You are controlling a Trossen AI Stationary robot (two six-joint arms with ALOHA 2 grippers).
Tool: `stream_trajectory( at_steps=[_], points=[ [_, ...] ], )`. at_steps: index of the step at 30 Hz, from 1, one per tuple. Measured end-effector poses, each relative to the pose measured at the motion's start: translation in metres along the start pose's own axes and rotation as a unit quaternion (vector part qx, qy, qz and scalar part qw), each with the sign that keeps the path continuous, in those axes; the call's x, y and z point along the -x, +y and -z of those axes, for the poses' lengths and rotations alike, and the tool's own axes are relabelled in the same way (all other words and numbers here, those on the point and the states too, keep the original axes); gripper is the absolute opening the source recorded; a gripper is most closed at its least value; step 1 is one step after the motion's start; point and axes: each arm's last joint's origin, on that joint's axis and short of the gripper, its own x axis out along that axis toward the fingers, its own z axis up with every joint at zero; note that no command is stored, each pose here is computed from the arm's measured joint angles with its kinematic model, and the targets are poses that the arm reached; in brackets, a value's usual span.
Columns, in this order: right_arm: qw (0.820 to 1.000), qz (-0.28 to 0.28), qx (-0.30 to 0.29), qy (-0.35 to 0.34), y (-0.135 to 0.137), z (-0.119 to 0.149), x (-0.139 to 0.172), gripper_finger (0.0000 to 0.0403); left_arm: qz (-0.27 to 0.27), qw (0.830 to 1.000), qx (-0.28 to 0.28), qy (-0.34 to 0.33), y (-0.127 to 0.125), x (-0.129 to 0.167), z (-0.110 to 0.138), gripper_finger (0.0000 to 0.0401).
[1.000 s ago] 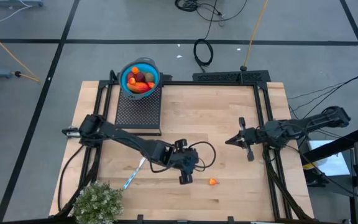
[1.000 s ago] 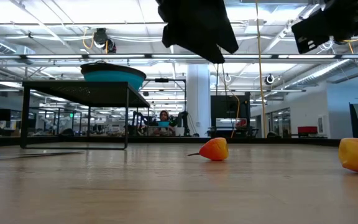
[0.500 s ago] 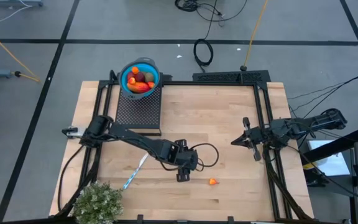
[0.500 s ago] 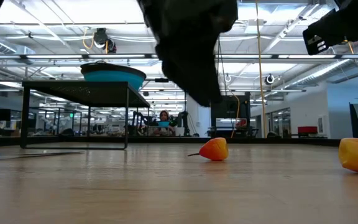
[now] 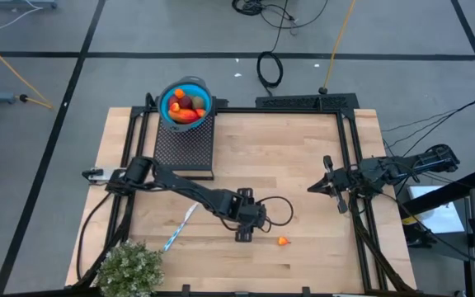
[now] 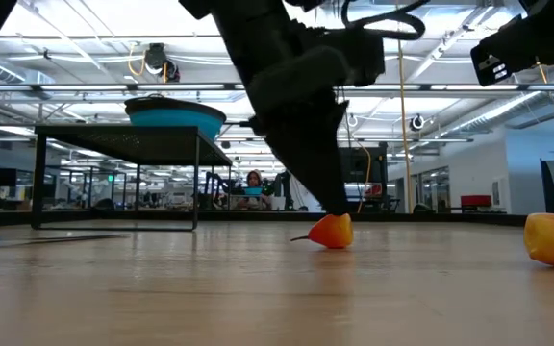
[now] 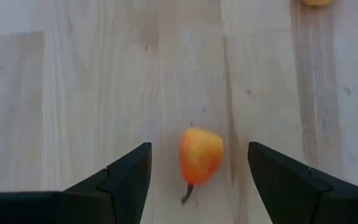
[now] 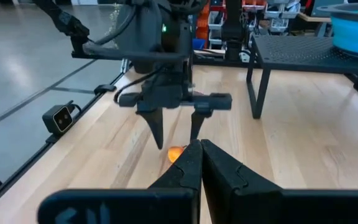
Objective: Pick & Place Fruit
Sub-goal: Put the orange pear into the blue strainer bowl on the shelf
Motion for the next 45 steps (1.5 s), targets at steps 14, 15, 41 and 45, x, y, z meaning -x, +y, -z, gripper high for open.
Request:
stream_trajectory(
  at_steps=[14, 15, 41, 45],
  points=[
    [1.000, 0.000, 0.001, 0.003, 0.000, 0.001, 0.000, 0.0000, 0.009, 1.000, -0.015, 0.017, 0.001, -0.021, 0.005, 0.0266],
    [1.000, 0.000, 0.001, 0.003, 0.000, 0.001, 0.000, 0.0000, 0.009, 1.000, -0.016, 0.017, 0.001, -0.021, 0.006, 0.0266],
    [1.000, 0.001, -0.012, 0.003, 0.000, 0.001, 0.000, 0.0000, 0.008, 1.000, -0.006, 0.010, 0.004, -0.010, 0.002, 0.0111],
    [1.000, 0.001, -0.012, 0.003, 0.000, 0.001, 0.000, 0.0000, 0.012, 1.000, -0.002, -0.018, 0.007, 0.016, -0.006, 0.0110]
  ],
)
